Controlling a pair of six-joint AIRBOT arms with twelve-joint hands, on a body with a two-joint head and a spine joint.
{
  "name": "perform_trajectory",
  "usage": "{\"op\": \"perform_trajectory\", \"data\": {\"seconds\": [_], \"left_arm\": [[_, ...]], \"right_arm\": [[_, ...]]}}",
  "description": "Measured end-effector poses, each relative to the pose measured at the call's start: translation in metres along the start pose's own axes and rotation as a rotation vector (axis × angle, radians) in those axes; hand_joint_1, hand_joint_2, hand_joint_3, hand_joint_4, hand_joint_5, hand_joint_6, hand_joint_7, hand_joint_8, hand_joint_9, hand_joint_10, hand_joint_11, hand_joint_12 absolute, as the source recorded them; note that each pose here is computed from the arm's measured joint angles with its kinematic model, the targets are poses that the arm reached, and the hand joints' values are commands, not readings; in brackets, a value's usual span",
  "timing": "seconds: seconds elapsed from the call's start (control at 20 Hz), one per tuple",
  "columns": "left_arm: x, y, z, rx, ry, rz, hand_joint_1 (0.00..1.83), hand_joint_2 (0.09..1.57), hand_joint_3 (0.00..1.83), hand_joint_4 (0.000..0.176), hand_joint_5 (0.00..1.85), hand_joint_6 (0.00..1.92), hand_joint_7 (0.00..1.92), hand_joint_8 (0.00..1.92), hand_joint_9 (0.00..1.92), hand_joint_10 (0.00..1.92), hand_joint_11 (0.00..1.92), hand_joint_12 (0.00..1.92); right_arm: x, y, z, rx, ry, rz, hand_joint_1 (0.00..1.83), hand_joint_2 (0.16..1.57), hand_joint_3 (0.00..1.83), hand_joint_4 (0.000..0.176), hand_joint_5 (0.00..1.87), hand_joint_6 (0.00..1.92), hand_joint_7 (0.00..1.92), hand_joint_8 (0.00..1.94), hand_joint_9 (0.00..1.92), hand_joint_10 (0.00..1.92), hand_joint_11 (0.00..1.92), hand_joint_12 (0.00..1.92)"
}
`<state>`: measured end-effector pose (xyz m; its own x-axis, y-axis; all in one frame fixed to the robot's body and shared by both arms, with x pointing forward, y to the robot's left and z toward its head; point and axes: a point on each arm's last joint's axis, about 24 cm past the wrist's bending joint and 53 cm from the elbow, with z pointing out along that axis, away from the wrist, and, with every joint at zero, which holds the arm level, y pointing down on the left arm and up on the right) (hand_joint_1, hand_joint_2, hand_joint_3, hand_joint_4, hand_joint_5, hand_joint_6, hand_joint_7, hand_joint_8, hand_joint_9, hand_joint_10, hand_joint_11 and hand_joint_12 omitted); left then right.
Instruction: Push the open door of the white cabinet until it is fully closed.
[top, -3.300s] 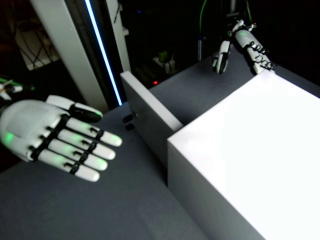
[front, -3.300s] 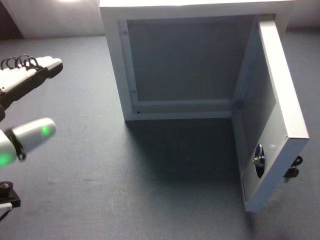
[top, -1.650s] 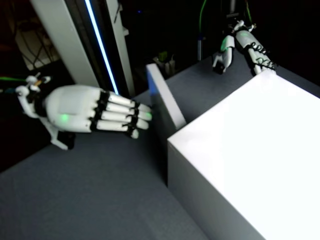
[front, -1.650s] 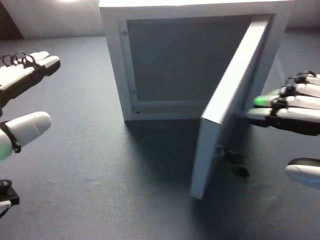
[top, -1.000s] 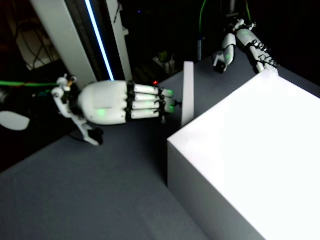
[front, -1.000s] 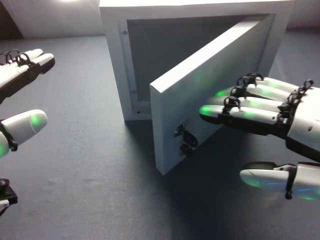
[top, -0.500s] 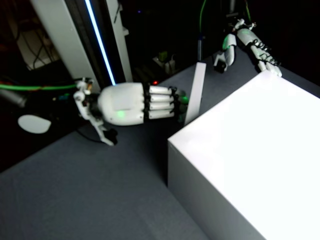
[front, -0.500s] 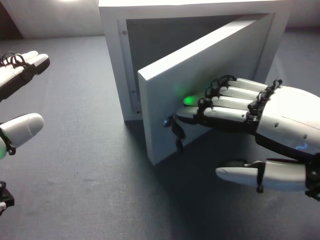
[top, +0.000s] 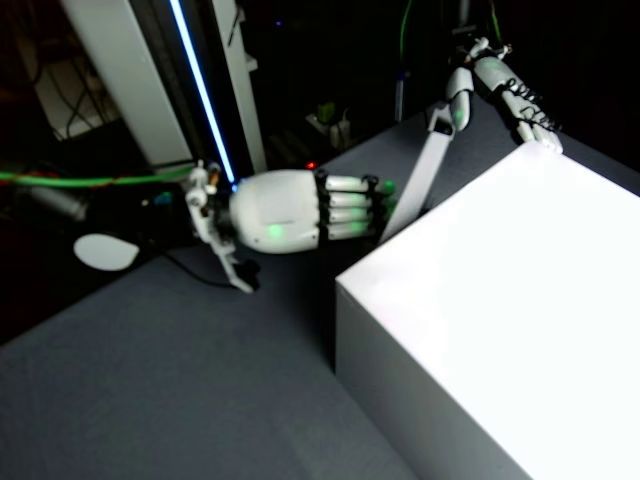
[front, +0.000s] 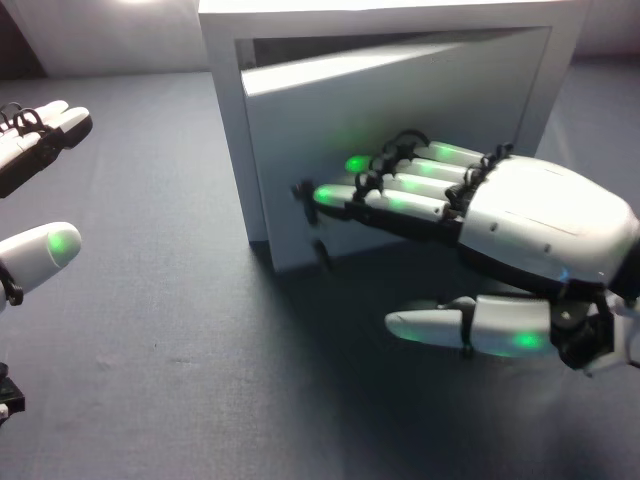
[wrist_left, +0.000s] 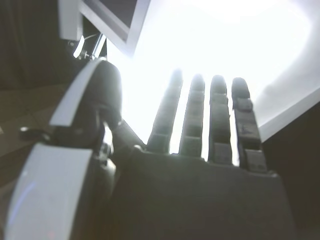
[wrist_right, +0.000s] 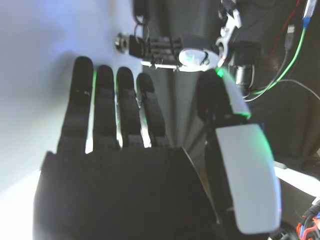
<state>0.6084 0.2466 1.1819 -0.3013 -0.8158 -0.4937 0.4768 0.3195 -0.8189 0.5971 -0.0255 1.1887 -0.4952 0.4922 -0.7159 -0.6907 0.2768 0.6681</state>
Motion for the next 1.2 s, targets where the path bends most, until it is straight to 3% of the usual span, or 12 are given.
{"op": "perform_trajectory", "data": {"seconds": [0.15, 0.2, 0.3, 0.4, 0.45, 0.55, 0.85, 0.9, 1.0, 1.1, 1.15, 1.2], "left_arm": [[0.0, 0.0, 0.0, -0.001, 0.0, 0.0, 0.08, 1.5, 0.0, 0.0, 0.07, 0.0, 0.01, 0.0, 0.0, 0.0, 0.0, 0.01], [0.0, 0.0, 0.0, 0.0, 0.001, 0.0, 0.06, 1.5, 0.0, 0.0, 0.07, 0.0, 0.01, 0.0, 0.0, 0.0, 0.0, 0.01], [0.0, 0.0, 0.0, -0.001, 0.001, 0.0, 0.08, 1.5, 0.0, 0.0, 0.07, 0.0, 0.01, 0.0, 0.0, 0.0, 0.01, 0.01], [0.0, 0.0, 0.0, -0.001, 0.001, 0.0, 0.06, 1.5, 0.0, 0.0, 0.03, 0.0, 0.0, 0.0, 0.0, 0.0, 0.0, 0.0], [0.0, 0.001, 0.0, -0.002, 0.001, 0.0, 0.06, 1.5, 0.0, 0.0, 0.03, 0.0, 0.0, 0.0, 0.0, 0.0, 0.01, 0.0], [0.0, 0.0, 0.0, 0.0, 0.001, 0.0, 0.07, 1.5, 0.0, 0.0, 0.04, 0.01, 0.0, 0.0, 0.0, 0.0, 0.02, 0.01], [0.0, 0.0, 0.0, 0.0, -0.001, 0.0, 0.06, 1.49, 0.0, 0.0, 0.06, 0.0, 0.0, 0.0, 0.0, 0.0, 0.01, 0.02], [0.0, 0.0, 0.0, -0.001, -0.004, -0.006, 0.1, 1.49, 0.0, 0.0, 0.07, 0.0, 0.0, 0.0, 0.0, 0.0, 0.0, 0.03], [0.002, -0.001, -0.002, 0.001, 0.0, -0.009, 0.12, 1.5, 0.0, 0.0, 0.07, 0.0, 0.0, 0.0, 0.0, 0.0, 0.0, 0.01], [0.001, -0.001, -0.005, 0.0, -0.008, -0.012, 0.18, 1.49, 0.0, 0.0, 0.05, 0.0, 0.0, 0.0, 0.0, 0.0, 0.0, 0.0], [0.0, 0.0, -0.007, -0.002, -0.008, -0.009, 0.2, 1.49, 0.0, 0.0, 0.05, 0.0, 0.0, 0.0, 0.0, 0.0, 0.0, 0.0], [-0.002, 0.001, -0.009, -0.005, -0.017, -0.008, 0.2, 1.49, 0.0, 0.0, 0.05, 0.0, 0.0, 0.0, 0.0, 0.0, 0.0, 0.0]], "right_arm": [[0.002, -0.011, 0.009, 0.033, 0.011, 0.0, 0.16, 1.39, 0.0, 0.0, 0.0, 0.0, 0.0, 0.0, 0.02, 0.0, 0.0, 0.38], [0.002, -0.012, 0.011, 0.037, 0.012, -0.005, 0.17, 1.38, 0.0, 0.0, 0.01, 0.0, 0.01, 0.0, 0.07, 0.02, 0.0, 0.67], [0.002, -0.013, 0.016, 0.047, 0.014, -0.017, 0.13, 1.37, 0.0, 0.0, 0.0, 0.0, 0.0, 0.0, 0.05, 0.01, 0.0, 0.8], [0.002, -0.014, 0.016, 0.052, 0.013, -0.019, 0.1, 1.37, 0.0, 0.0, 0.0, 0.0, 0.0, 0.0, 0.0, 0.0, 0.0, 0.61], [0.002, -0.014, 0.016, 0.053, 0.014, -0.02, 0.05, 1.37, 0.0, 0.0, 0.0, 0.0, 0.0, 0.0, 0.0, 0.0, 0.0, 0.31], [0.003, -0.014, 0.016, 0.052, 0.015, -0.019, 0.05, 1.37, 0.0, 0.0, 0.0, 0.0, 0.0, 0.0, 0.0, 0.0, 0.0, 0.34], [0.008, 0.018, 0.008, -0.018, 0.036, -0.023, 0.23, 1.31, 0.0, 0.0, 0.07, 0.01, 0.15, 0.01, 0.22, 0.05, 0.0, 1.16], [0.001, 0.023, 0.002, -0.03, 0.02, -0.018, 0.18, 1.32, 0.0, 0.0, 0.04, 0.0, 0.12, 0.0, 0.17, 0.02, 0.0, 0.97], [-0.007, 0.025, -0.012, -0.031, 0.003, -0.024, 0.19, 1.31, 0.0, 0.0, 0.07, 0.01, 0.2, 0.02, 0.21, 0.03, 0.0, 1.02], [-0.01, 0.024, -0.026, -0.015, 0.005, -0.027, 0.15, 1.33, 0.0, 0.0, 0.07, 0.01, 0.14, 0.01, 0.09, 0.02, 0.0, 0.43], [-0.013, 0.023, -0.035, -0.004, 0.007, -0.037, 0.19, 1.32, 0.0, 0.0, 0.02, 0.0, 0.26, 0.03, 0.3, 0.21, 0.0, 1.36], [-0.025, 0.024, -0.047, -0.001, -0.01, -0.057, 0.27, 1.34, 0.0, 0.0, 0.0, 0.0, 0.11, 0.0, 0.08, 0.27, 0.0, 1.4]]}}
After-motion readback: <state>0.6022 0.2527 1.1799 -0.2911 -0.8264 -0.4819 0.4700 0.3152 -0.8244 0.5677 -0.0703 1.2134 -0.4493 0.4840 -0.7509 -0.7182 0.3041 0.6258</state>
